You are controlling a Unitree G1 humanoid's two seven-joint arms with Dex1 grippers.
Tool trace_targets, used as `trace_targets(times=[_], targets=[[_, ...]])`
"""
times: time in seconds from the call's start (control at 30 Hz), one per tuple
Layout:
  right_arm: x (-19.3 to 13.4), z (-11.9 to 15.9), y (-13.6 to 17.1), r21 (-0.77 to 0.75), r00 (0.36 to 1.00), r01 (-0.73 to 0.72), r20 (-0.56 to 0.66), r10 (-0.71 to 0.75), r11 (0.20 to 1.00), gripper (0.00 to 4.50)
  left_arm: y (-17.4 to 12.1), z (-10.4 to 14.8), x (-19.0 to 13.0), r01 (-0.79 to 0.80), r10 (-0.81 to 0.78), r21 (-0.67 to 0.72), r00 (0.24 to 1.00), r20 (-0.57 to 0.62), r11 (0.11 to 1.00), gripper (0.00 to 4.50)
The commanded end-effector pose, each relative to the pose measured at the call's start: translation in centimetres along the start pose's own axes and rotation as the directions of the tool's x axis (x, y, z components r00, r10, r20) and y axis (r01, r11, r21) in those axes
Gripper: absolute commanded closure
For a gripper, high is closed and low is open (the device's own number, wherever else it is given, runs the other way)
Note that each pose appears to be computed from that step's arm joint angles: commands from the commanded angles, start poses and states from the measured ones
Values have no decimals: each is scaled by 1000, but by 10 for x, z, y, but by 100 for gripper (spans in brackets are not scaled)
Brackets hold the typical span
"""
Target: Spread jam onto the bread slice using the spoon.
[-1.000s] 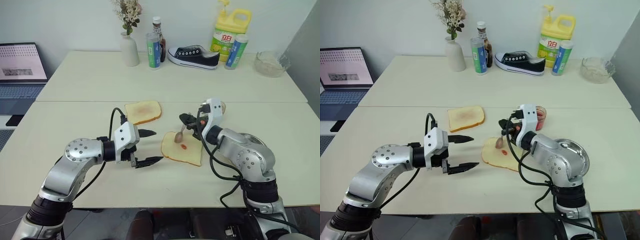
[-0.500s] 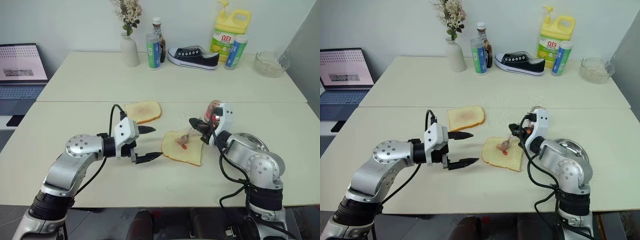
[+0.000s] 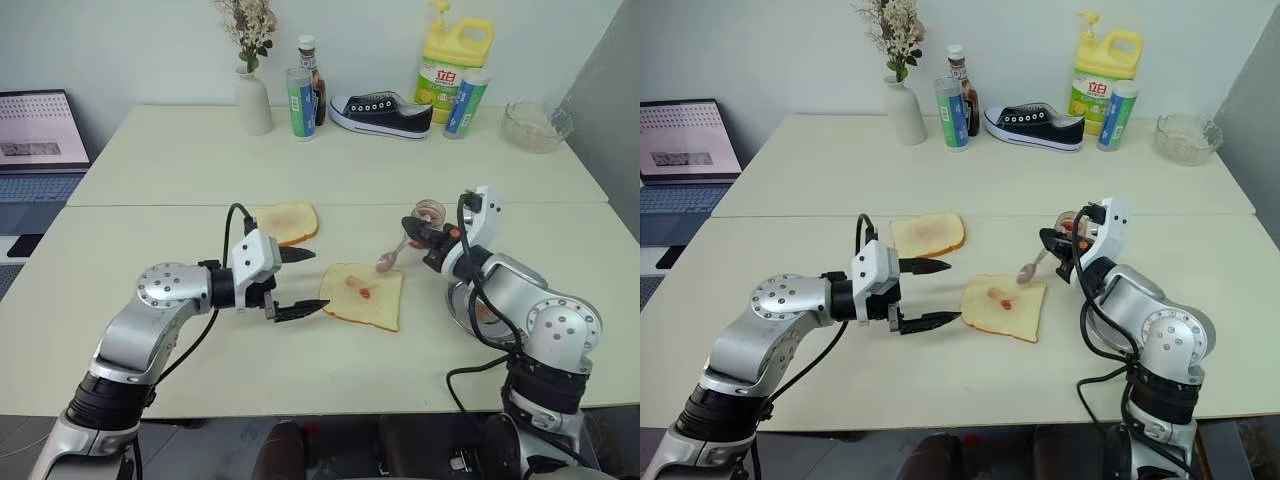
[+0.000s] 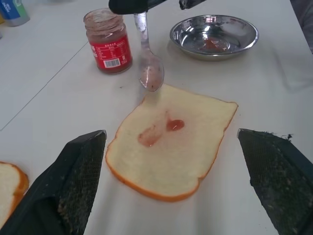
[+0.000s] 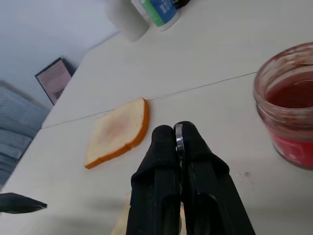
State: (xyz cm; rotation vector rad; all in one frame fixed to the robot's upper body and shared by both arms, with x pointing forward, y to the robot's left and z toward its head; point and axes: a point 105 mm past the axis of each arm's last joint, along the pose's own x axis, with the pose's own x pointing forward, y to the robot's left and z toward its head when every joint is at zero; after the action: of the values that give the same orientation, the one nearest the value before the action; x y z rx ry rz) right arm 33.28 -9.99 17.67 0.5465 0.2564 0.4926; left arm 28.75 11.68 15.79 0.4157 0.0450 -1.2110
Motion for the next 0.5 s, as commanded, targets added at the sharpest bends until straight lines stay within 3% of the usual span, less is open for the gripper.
trace_targets(times=[0.03,0.3,0.5], targets=[[4,-4,16,35,998,-55,1,55,998,447,0,9,0,2,-3,37,1000,21,999,0],[18,-29,19,151,997,-64,-38,71,986,447,-4,8,1,1,-2,38,1000,20,999,0],[21,-39,10,134,996,-46,-71,56,990,447,-3,10,1,-2,2,41,1000,21,999,0]])
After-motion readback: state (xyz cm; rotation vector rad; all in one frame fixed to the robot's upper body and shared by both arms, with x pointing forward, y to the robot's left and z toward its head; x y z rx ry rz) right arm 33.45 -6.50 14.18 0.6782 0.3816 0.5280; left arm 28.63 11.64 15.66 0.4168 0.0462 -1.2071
